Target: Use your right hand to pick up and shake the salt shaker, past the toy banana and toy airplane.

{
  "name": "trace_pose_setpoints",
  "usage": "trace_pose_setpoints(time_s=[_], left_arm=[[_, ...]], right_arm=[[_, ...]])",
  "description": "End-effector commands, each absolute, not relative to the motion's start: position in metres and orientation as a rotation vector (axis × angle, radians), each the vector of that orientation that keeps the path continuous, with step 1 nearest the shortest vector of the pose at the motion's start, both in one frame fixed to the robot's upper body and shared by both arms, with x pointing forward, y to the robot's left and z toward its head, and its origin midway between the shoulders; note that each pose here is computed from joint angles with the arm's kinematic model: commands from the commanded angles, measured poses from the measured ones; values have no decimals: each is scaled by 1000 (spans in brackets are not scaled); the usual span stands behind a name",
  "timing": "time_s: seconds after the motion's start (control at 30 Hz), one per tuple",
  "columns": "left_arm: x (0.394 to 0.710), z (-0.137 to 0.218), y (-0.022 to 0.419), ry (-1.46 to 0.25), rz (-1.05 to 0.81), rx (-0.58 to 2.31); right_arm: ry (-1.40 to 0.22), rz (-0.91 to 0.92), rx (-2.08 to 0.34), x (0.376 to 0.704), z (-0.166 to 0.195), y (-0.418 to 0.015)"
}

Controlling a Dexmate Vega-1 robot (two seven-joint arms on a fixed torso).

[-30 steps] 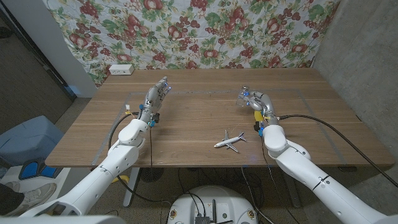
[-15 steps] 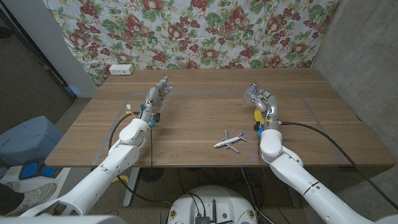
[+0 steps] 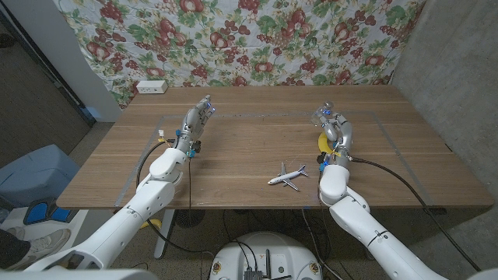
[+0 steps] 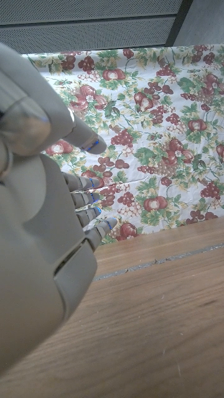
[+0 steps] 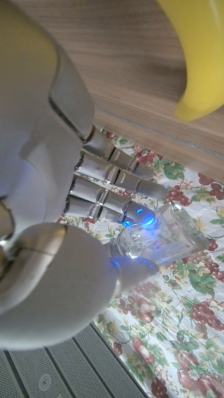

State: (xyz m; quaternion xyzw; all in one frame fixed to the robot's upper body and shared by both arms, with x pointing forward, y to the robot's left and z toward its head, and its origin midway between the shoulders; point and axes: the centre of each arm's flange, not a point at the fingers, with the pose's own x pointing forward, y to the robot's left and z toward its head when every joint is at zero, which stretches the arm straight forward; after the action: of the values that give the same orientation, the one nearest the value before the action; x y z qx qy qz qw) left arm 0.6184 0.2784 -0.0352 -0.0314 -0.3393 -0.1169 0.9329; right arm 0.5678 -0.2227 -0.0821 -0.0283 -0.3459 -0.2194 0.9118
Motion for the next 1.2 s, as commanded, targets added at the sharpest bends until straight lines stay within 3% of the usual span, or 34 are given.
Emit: trace_pose_setpoints(time_s=[0.03,1.2], left_arm=[[619,-34,277,-697,-239,-62],[624,-32,278,-690,-245,-61]], right_arm=[[-727,-435,-65,570,-80,-223],[-581,-110,-358,579,-56,-223]])
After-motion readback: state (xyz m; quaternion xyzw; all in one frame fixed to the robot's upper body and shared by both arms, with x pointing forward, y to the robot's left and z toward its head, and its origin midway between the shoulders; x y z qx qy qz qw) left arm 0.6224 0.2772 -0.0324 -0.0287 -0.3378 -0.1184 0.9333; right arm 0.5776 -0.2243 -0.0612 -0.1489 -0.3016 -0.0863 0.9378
